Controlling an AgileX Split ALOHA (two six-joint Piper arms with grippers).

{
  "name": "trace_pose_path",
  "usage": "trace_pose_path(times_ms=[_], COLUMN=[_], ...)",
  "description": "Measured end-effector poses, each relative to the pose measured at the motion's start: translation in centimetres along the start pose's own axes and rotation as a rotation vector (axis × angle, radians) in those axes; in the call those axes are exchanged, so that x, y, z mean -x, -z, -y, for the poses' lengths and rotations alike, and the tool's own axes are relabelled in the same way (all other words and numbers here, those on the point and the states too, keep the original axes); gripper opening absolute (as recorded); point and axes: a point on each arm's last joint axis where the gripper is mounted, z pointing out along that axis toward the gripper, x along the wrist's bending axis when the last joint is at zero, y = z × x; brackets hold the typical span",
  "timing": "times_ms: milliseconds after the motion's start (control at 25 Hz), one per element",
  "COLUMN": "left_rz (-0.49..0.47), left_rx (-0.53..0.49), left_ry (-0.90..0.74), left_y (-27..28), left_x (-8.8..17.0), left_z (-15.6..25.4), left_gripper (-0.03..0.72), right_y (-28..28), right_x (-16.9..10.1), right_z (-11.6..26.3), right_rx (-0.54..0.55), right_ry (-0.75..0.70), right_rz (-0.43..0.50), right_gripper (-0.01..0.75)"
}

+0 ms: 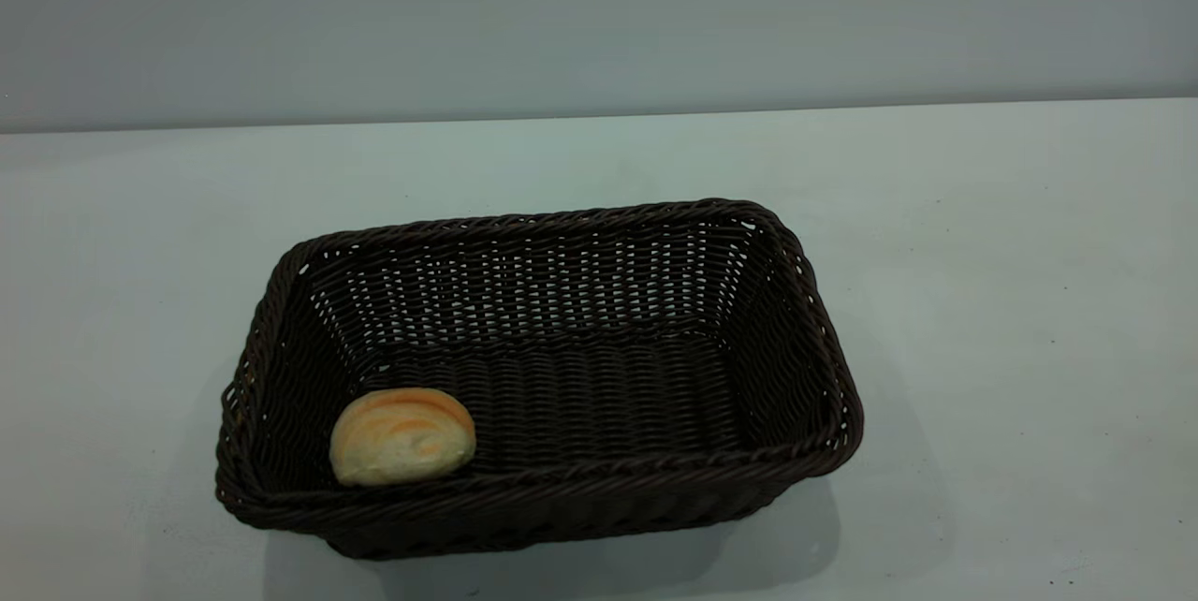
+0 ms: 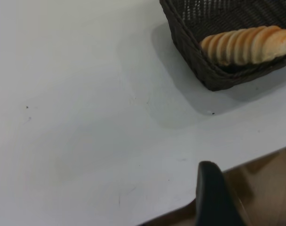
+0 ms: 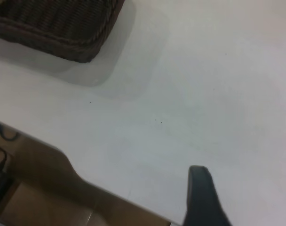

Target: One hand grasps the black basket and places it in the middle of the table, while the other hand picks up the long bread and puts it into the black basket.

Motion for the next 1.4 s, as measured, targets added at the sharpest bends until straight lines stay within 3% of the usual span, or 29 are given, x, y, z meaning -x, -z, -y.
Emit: trace_pose_path(times_ms=[920,1400], left_rz=[-0.006,-0.260], left_rx=[-0.001,-0.008], left_ry=[0.005,0.233], left_y=[-0.01,0.16], left_x=[0.03,0.28], left_z=[0.02,0.18], left_gripper=[0.431,0.431], right_y=[0.00,0.29], right_x=[0.00,0.26], right_z=[0.00,0.23], right_rx=[0.000,-0.002], right_ry=[-0.001,-0.177], right_rz=[0.002,0.219], right_gripper=[0.479,0.478])
